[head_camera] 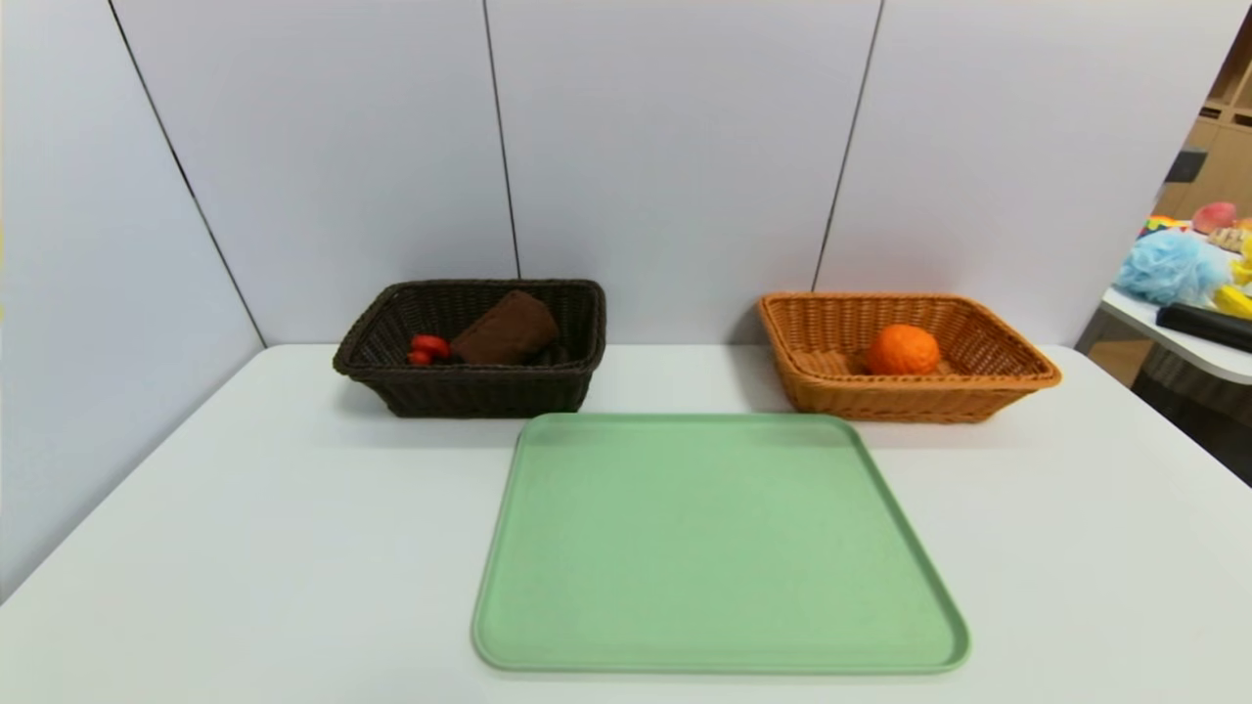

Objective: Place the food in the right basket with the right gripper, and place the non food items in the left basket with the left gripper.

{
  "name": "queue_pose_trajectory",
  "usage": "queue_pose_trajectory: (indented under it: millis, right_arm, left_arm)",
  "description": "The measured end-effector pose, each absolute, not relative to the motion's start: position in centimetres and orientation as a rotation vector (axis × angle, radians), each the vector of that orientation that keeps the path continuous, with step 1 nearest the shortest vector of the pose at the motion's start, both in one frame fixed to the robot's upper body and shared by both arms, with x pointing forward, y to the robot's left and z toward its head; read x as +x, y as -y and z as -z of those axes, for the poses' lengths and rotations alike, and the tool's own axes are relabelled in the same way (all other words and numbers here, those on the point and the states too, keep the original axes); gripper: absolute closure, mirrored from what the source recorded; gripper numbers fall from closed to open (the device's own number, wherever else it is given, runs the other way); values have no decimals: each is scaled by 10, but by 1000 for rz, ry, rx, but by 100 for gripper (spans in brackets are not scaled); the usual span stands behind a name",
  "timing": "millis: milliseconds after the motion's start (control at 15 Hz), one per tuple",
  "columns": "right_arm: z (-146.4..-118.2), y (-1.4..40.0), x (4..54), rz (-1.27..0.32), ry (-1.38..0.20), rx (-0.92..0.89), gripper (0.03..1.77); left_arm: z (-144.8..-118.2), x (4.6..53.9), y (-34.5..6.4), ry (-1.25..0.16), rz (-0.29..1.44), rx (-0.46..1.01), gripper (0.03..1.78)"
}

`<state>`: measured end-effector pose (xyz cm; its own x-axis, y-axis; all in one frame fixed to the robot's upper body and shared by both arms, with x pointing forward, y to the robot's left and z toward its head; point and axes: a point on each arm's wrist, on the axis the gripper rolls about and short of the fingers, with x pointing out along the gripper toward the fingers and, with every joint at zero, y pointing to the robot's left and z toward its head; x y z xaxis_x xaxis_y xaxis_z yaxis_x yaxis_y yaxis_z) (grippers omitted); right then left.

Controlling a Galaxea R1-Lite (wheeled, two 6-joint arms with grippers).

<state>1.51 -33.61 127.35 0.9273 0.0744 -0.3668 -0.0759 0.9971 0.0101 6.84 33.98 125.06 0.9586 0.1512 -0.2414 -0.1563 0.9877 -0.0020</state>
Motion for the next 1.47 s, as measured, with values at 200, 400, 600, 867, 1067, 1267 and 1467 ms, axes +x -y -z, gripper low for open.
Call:
queue_pose_trajectory:
  millis: [200,400,600,867,1067,1267,1467]
  right_arm:
    - [-1267,335,10,-93,-350,0,9]
    - [-1266,335,7,-91,-334,0,9]
    - [-1265,335,6,-91,-327,-1,9]
    - [-1260,335,3,-92,-310,-1,9]
    - [-1250,335,2,-90,-295,-1,9]
    - [-1246,335,-2,-74,-240,-4,9]
    - [-1247,336,3,-19,-168,-9,9]
  left_arm:
    - [-1253,68,-340,-234,-155,-22,12]
    - [-1257,66,-338,-220,-173,-30,12]
    - [-1255,61,-336,-210,-157,-41,12]
    - [-1244,59,-336,-206,-150,-23,12]
    - [-1229,57,-336,-207,-139,-19,12]
    - [-1216,54,-335,-197,-74,-26,12]
    - [-1208,52,-334,-179,-17,-31,12]
